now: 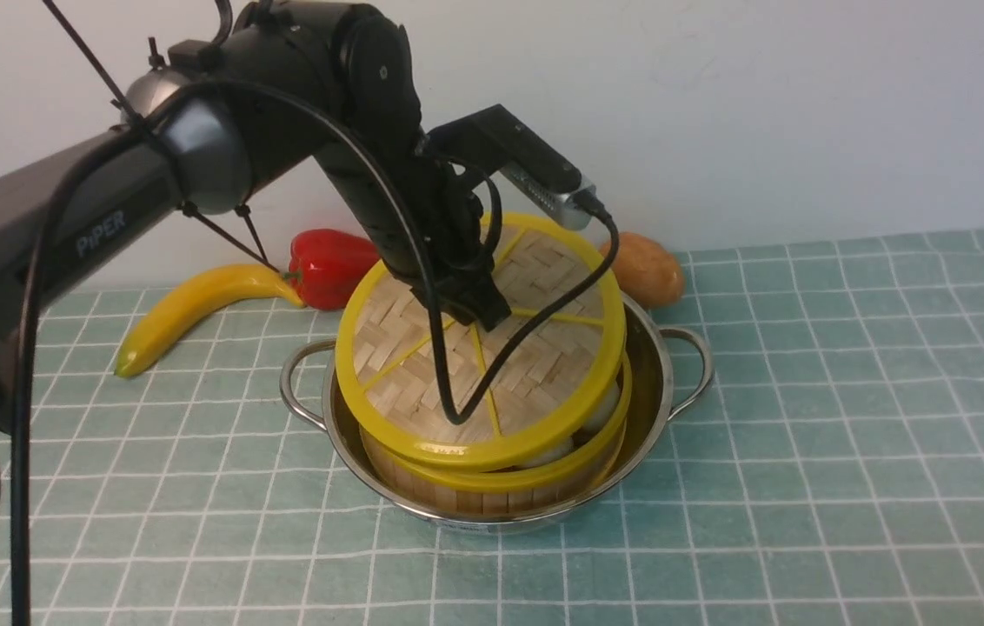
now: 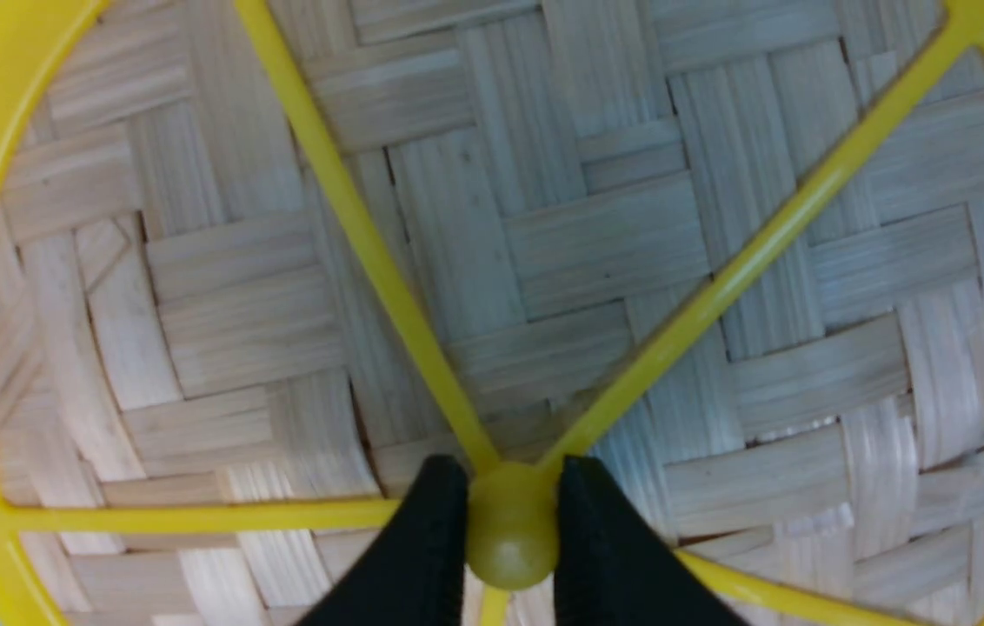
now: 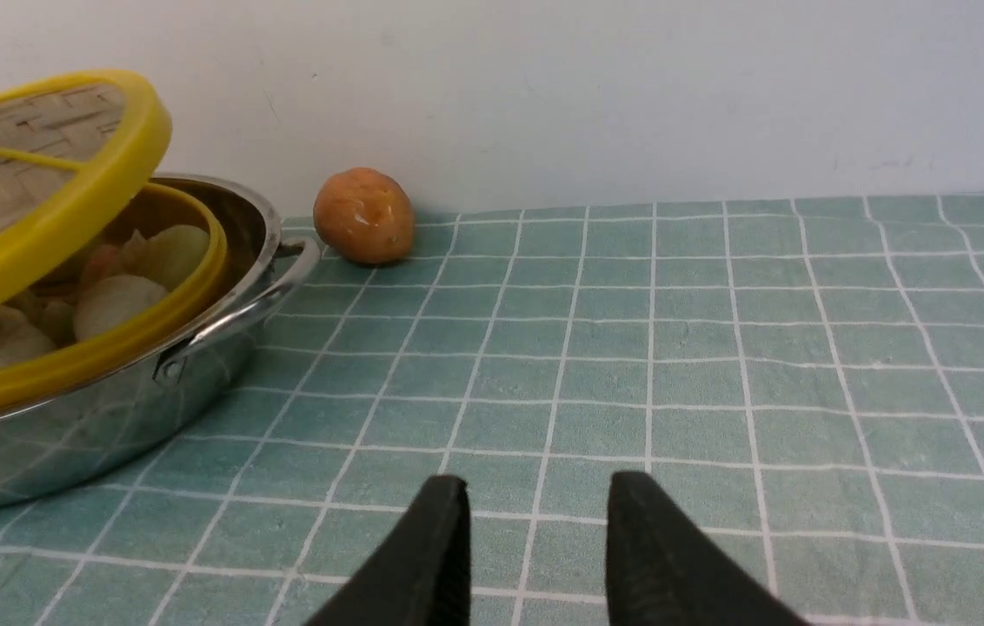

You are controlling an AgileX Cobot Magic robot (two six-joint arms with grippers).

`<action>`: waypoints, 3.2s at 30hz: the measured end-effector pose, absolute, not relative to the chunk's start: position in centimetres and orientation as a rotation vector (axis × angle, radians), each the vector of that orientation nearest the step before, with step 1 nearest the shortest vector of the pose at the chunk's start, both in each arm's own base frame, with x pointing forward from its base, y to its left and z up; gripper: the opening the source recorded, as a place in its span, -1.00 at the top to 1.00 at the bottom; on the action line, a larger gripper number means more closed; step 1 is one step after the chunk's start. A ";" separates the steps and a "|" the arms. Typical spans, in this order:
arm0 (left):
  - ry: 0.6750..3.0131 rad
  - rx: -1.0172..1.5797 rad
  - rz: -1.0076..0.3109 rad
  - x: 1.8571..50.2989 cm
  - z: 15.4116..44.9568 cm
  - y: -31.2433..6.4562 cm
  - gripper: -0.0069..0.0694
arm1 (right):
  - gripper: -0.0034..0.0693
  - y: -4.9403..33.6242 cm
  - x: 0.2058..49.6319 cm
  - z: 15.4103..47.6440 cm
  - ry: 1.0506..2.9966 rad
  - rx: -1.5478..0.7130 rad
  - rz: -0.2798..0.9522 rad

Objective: Place the steamer in the pot on the blue tablecloth, and put the lid on the steamer.
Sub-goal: 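Place the yellow bamboo steamer lid onto the steamer in the pot with the left gripper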

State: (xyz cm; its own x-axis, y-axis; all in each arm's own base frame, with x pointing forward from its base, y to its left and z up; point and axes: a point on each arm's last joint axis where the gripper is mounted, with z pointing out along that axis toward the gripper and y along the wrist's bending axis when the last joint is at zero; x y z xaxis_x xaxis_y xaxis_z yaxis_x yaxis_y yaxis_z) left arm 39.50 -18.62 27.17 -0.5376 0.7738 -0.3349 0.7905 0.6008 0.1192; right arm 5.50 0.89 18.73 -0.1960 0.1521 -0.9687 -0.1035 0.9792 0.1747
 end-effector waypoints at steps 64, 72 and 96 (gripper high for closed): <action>2.440 1.248 -0.081 40.5 30.0 -20.4 0.51 | 0.24 0.9 5.5 18.7 1.753 0.033 0.228; 2.503 1.254 -0.082 41.2 27.9 -20.6 0.51 | 0.24 0.9 5.5 18.7 1.753 0.033 0.228; 2.611 1.090 -0.082 41.5 26.8 -20.6 0.51 | 0.24 0.9 5.5 18.7 1.753 0.035 0.229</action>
